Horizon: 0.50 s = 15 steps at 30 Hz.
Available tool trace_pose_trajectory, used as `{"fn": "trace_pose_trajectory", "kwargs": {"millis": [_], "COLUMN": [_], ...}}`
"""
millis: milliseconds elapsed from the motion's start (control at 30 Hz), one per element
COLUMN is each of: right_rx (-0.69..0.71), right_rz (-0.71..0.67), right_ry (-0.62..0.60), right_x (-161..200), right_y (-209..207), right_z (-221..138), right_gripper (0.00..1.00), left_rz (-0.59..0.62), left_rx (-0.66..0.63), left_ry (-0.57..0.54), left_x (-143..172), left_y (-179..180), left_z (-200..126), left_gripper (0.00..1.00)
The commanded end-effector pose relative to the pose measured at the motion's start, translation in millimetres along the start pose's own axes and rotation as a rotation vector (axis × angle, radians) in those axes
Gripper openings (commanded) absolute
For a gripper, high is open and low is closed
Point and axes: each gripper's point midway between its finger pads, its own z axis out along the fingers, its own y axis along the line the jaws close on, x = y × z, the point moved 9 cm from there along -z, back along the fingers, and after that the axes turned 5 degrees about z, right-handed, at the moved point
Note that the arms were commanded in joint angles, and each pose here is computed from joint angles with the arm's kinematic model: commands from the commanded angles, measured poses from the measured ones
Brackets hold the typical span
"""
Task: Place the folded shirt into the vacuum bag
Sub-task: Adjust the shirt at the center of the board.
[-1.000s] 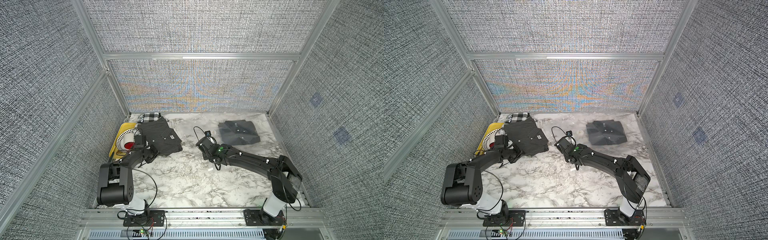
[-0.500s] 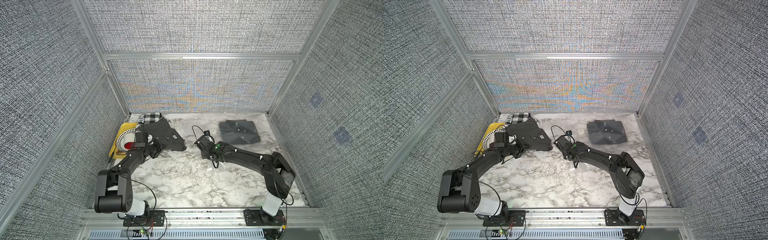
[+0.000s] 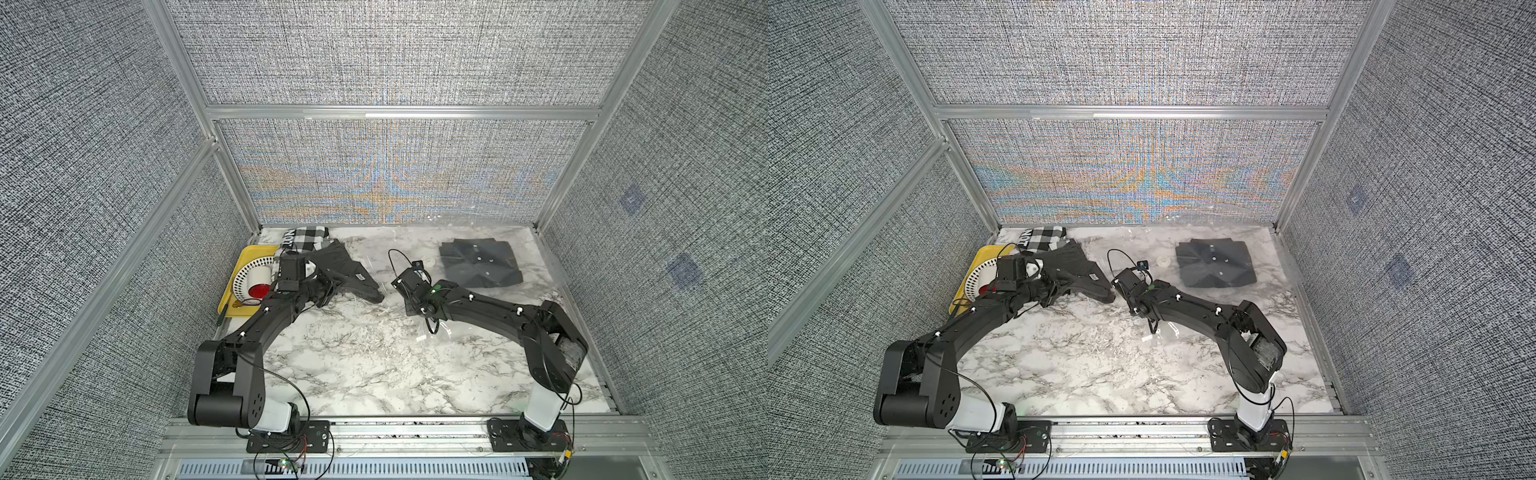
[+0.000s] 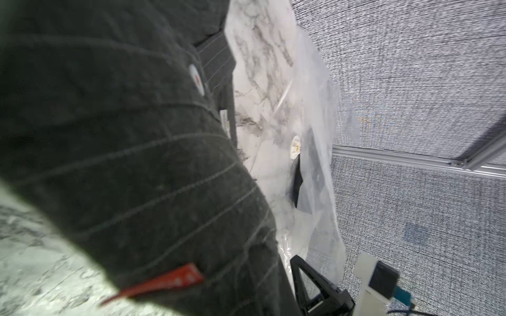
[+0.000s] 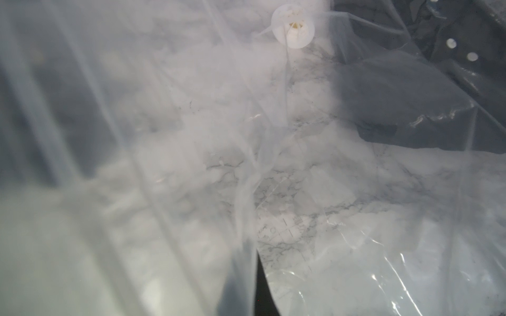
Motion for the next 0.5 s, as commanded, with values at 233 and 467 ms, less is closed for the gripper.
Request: {"fn": "trace_pose_trajectory", "kwargs": {"millis": [233, 467], "right_rx": [-0.016, -0.144], "right_rz": [0.058, 0.11], "right_ry": [0.023, 0.053], "right_x": [-11, -19], "right_y": [-9, -3], "right_z": [4, 3], "right_gripper": [0.0, 0.0], "left_rz": [0.034, 0.0], "left_rx": [0.114, 0.133], "left_ry": [-0.046, 0.038], "left_x": [-21, 40], "left_y": [-40, -22], "left_z": [1, 48], "left_gripper": [0.0, 0.0]}}
